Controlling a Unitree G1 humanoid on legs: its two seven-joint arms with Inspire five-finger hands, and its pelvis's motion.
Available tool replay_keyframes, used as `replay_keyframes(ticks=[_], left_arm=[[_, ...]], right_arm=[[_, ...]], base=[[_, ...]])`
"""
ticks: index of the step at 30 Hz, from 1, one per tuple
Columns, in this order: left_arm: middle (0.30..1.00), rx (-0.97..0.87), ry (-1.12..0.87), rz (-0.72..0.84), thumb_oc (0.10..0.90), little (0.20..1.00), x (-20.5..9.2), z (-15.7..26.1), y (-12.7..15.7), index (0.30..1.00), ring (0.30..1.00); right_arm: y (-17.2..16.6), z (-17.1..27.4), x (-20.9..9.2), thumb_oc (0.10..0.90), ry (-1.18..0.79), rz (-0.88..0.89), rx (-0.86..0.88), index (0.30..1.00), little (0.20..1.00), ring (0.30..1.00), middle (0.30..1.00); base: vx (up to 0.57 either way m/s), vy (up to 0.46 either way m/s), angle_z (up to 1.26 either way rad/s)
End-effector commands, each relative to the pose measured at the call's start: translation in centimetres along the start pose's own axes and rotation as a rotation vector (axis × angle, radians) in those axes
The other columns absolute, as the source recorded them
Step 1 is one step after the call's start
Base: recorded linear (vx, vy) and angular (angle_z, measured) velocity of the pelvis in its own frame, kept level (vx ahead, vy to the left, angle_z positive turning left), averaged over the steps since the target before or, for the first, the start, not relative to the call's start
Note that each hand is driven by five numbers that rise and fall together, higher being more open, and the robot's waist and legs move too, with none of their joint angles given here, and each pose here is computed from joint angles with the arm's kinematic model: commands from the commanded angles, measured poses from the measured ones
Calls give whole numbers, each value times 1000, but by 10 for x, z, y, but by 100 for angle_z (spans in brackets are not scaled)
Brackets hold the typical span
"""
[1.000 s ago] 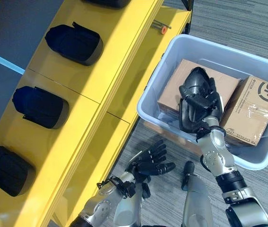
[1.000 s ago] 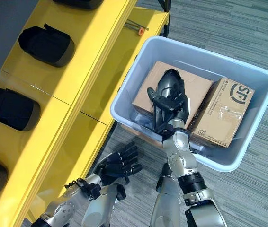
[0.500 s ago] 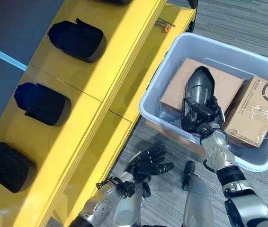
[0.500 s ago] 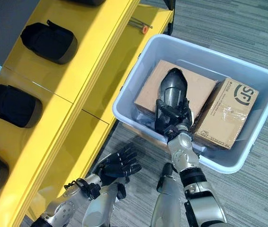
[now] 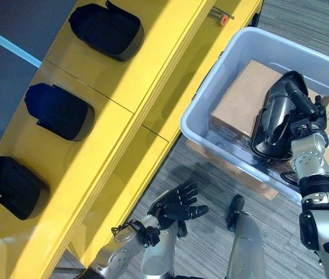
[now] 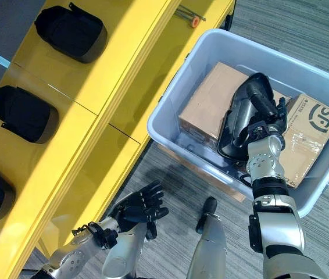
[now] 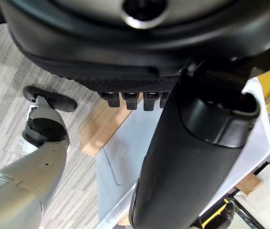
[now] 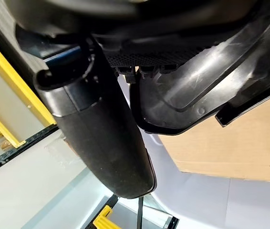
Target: Move parts from the plastic box to the shelf.
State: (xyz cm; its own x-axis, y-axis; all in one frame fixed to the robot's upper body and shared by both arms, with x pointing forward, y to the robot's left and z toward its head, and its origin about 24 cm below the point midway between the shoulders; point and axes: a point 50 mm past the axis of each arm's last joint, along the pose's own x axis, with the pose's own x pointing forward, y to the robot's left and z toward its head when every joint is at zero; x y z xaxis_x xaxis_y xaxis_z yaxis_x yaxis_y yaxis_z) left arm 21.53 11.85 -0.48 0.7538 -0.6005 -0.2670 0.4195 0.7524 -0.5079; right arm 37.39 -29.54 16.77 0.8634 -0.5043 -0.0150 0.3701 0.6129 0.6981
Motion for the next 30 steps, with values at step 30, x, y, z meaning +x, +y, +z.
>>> replay_keyframes(ticks=[30], left_arm=[[1000,-14,-195,-143,900,1000,-12,27,-15,1000,1000]], right_arm=[[125,54,-120,900,-1329,686,-1863,1000,1000,1000,1000]], base=[[-5,-22,-1]])
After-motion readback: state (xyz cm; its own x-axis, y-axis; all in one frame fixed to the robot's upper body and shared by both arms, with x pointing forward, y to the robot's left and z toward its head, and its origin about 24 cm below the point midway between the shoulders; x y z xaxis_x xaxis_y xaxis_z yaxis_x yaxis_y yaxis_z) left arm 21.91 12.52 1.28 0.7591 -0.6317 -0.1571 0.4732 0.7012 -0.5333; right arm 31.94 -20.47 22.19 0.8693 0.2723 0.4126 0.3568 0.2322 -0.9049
